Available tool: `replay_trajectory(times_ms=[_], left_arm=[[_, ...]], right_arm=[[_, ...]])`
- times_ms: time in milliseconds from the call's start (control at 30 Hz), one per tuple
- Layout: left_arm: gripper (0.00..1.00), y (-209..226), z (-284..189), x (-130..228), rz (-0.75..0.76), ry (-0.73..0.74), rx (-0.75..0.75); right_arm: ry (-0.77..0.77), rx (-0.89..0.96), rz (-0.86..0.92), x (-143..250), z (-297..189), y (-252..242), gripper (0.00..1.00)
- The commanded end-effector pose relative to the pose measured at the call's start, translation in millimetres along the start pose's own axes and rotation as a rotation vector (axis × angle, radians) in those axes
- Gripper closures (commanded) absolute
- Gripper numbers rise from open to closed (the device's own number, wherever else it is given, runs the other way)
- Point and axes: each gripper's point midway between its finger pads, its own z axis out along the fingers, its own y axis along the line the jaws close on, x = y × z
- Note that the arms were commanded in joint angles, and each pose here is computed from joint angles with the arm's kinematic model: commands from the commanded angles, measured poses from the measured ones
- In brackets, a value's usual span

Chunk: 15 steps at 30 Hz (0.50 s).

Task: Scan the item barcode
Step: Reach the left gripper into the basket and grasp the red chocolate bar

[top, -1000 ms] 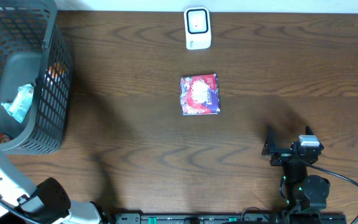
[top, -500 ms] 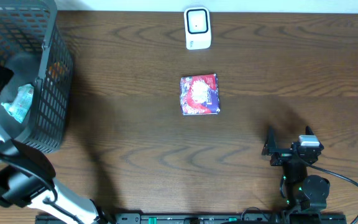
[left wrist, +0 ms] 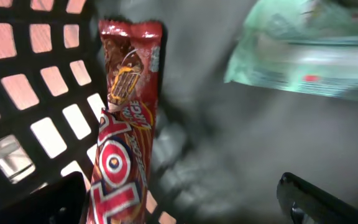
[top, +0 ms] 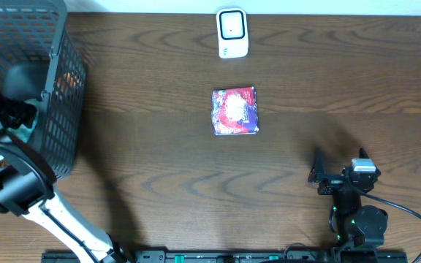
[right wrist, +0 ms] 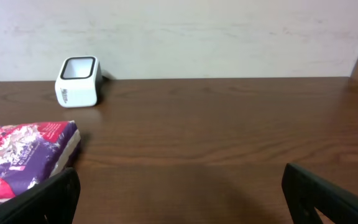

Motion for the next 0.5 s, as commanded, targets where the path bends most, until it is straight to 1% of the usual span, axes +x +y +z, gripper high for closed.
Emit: replay_trajectory(times_ms=[0, 367, 467], left_arm=[[0.02, 9.3, 13.4, -3.3, 0.008, 0.006, -0.09], [0.01, 15.6, 36.6, 13.6, 0.04, 0.093, -0.158], [0.06, 18.4, 43.3, 20.5, 0.048, 0.119, -0.174]], right_arm=[[0.002, 0.0, 0.014, 1.0, -0.1, -0.2, 0.01], [0.002, 0.0, 0.014, 0.9, -0.1, -0.3, 0.01], [0.002, 0.0, 0.014, 1.0, -0.1, -0.3, 0.01]])
